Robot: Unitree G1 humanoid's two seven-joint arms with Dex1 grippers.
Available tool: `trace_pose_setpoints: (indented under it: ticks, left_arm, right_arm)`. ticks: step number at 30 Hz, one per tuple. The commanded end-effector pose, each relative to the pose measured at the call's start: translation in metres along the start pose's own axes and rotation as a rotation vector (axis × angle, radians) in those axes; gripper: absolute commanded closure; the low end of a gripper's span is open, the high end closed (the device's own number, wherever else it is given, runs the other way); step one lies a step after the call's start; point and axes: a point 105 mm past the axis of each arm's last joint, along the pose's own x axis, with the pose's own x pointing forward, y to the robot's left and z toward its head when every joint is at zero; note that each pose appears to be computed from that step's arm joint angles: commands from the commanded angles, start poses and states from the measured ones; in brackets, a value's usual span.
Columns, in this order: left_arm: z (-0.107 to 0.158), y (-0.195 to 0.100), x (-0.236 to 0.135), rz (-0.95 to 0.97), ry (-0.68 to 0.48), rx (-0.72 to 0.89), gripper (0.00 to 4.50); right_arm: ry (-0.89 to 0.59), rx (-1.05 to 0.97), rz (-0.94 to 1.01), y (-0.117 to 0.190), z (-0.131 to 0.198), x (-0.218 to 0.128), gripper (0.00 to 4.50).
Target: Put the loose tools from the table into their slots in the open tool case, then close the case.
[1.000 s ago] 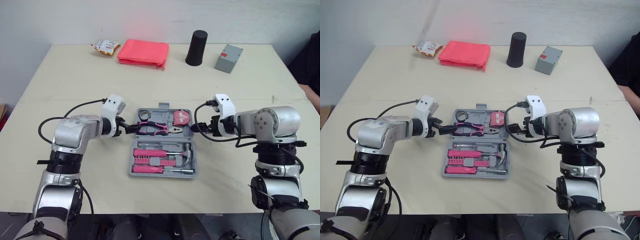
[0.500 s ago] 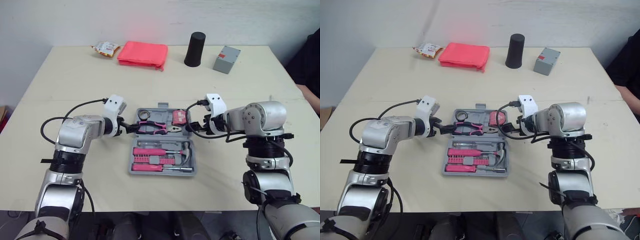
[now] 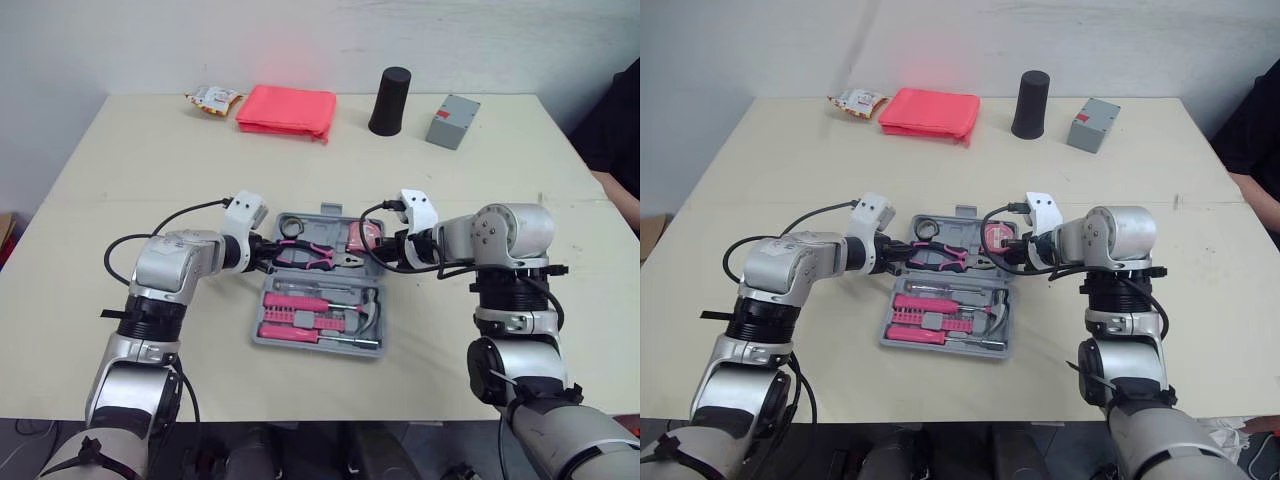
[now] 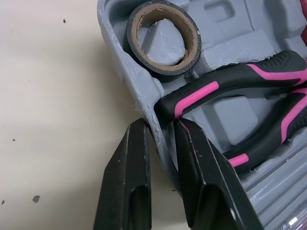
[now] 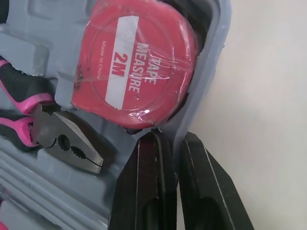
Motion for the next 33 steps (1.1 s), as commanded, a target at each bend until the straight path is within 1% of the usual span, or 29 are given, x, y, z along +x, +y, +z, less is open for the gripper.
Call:
trace_pose_setpoints:
  ticks: [1,2,3,4,5,7,10,12,14,16,17,18,19,20,21,22,23,25,28,29,31,33]
  left_arm:
    - [0.012,-0.003,-0.002,-0.029,-0.15,0.051,4.36]
    - [0.017,-0.002,-0.004,-0.028,-0.201,0.052,4.36]
    - [0.021,-0.001,-0.006,-0.035,-0.256,0.043,4.36]
    - [0.028,-0.001,-0.01,-0.051,-0.335,0.043,4.36]
    - [0.032,0.0,-0.013,-0.055,-0.385,0.069,4.36]
    - [0.034,0.004,-0.02,-0.029,-0.466,0.177,4.36]
    - [0.032,0.006,-0.028,-0.004,-0.567,0.32,4.36]
    - [0.027,0.004,-0.033,0.005,-0.606,0.416,4.36]
    - [0.017,0.002,-0.034,0.011,-0.613,0.52,4.36]
    - [0.002,0.003,-0.034,0.032,-0.596,0.613,4.36]
    - [-0.008,0.004,-0.036,0.04,-0.582,0.665,4.36]
    - [-0.014,0.005,-0.041,0.061,-0.592,0.709,4.36]
    - [-0.021,0.006,-0.045,0.065,-0.593,0.723,4.36]
    - [-0.027,0.006,-0.048,0.068,-0.594,0.741,3.67]
    - [-0.032,0.008,-0.051,0.083,-0.59,0.78,3.46]
    - [-0.037,0.008,-0.055,0.075,-0.586,0.813,2.94]
    - [-0.039,0.011,-0.06,0.092,-0.588,0.834,2.56]
    - [-0.046,0.022,-0.071,0.111,-0.568,0.823,1.67]
    - [-0.07,0.056,-0.089,0.172,-0.426,0.744,0.33]
    - [-0.078,0.063,-0.096,0.173,-0.389,0.72,0.25]
    - [-0.088,0.074,-0.109,0.16,-0.34,0.67,0.25]
    - [-0.081,0.08,-0.113,0.153,-0.344,0.642,0.25]
  right_arm:
    - [-0.249,-0.13,-0.042,-0.003,0.029,-0.017,4.5]
    - [-0.318,-0.171,-0.028,-0.001,0.034,-0.021,4.5]
    - [-0.357,-0.21,-0.027,-0.001,0.035,-0.024,4.5]
    - [-0.406,-0.261,-0.042,-0.003,0.037,-0.027,4.5]
    - [-0.458,-0.33,-0.05,-0.003,0.039,-0.03,4.5]
    - [-0.569,-0.47,-0.016,0.002,0.04,-0.035,4.5]
    - [-0.654,-0.641,-0.009,0.002,0.032,-0.036,4.5]
    - [-0.68,-0.784,-0.029,0.0,0.023,-0.033,4.5]
    - [-0.693,-0.883,-0.064,-0.009,0.013,-0.029,4.5]
    - [-0.712,-0.972,-0.096,-0.018,0.002,-0.027,4.5]
    - [-0.722,-1.049,-0.126,-0.022,-0.004,-0.026,4.5]
    - [-0.734,-1.138,-0.165,-0.026,-0.011,-0.026,4.5]
    - [-0.749,-1.198,-0.181,-0.028,-0.017,-0.027,4.5]
    - [-0.765,-1.237,-0.191,-0.029,-0.021,-0.027,4.5]
    - [-0.778,-1.247,-0.185,-0.029,-0.025,-0.027,4.5]
    - [-0.785,-1.263,-0.185,-0.03,-0.029,-0.028,3.86]
    - [-0.797,-1.283,-0.182,-0.031,-0.034,-0.03,3.69]
    - [-0.814,-1.346,-0.226,-0.036,-0.039,-0.038,2.86]
    - [-0.717,-1.361,-0.315,-0.067,-0.053,-0.052,1.46]
    - [-0.696,-1.339,-0.327,-0.075,-0.059,-0.058,1.04]
    - [-0.646,-1.324,-0.349,-0.092,-0.073,-0.074,1.04]
    - [-0.588,-1.306,-0.312,-0.098,-0.089,-0.087,1.04]
